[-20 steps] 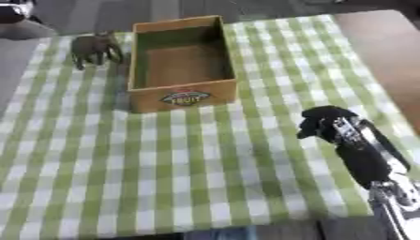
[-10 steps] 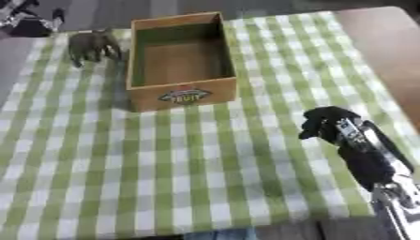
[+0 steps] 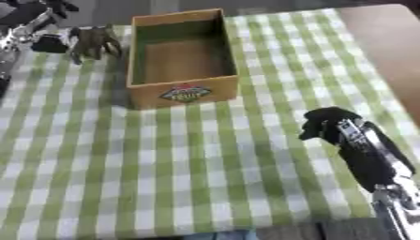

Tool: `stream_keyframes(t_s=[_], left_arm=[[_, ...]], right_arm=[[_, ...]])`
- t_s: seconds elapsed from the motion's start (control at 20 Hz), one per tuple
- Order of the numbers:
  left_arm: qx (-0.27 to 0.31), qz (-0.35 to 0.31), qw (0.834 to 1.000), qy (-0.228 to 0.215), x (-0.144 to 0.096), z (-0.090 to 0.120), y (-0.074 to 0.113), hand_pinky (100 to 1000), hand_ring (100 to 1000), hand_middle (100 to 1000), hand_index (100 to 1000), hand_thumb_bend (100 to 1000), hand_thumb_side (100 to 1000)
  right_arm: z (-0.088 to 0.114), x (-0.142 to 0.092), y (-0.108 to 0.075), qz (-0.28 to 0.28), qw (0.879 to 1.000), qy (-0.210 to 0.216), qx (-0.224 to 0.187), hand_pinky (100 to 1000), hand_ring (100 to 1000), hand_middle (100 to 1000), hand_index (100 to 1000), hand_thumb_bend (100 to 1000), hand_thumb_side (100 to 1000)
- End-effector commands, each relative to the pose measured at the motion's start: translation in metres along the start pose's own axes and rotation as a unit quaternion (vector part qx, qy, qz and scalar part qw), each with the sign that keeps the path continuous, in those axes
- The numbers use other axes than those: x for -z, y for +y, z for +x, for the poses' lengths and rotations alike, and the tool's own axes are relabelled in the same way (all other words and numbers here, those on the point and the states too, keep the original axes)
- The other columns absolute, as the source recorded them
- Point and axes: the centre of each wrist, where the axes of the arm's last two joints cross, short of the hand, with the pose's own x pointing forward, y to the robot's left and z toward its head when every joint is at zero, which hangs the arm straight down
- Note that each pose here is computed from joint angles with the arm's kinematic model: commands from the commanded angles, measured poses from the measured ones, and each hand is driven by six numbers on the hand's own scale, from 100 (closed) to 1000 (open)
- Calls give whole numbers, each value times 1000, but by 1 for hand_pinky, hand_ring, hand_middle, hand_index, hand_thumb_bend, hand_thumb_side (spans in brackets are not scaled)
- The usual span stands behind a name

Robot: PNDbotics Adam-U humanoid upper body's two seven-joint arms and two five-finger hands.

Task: Pick up objects on the table and place them in the box.

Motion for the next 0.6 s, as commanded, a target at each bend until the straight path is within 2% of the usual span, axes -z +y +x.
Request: stream_keyframes(t_s=[0.05, 0.35, 0.6], left_arm=[[15, 17, 1000, 2, 0, -2, 15, 715, 796, 830, 905, 100, 290], [15, 34, 999, 2, -2, -2, 14, 736, 828, 870, 914, 100, 215], [21, 45, 999, 8, -4, -4, 8, 758, 857, 906, 925, 111, 214]], right_arm=[[7, 3, -2, 5, 1000, -11, -11, 665, 570, 550, 707, 100, 824], [7, 4, -2, 6, 1000, -13, -13, 665, 570, 549, 707, 100, 826], [8, 5, -1, 7, 1000, -14, -14, 665, 570, 549, 707, 100, 827]])
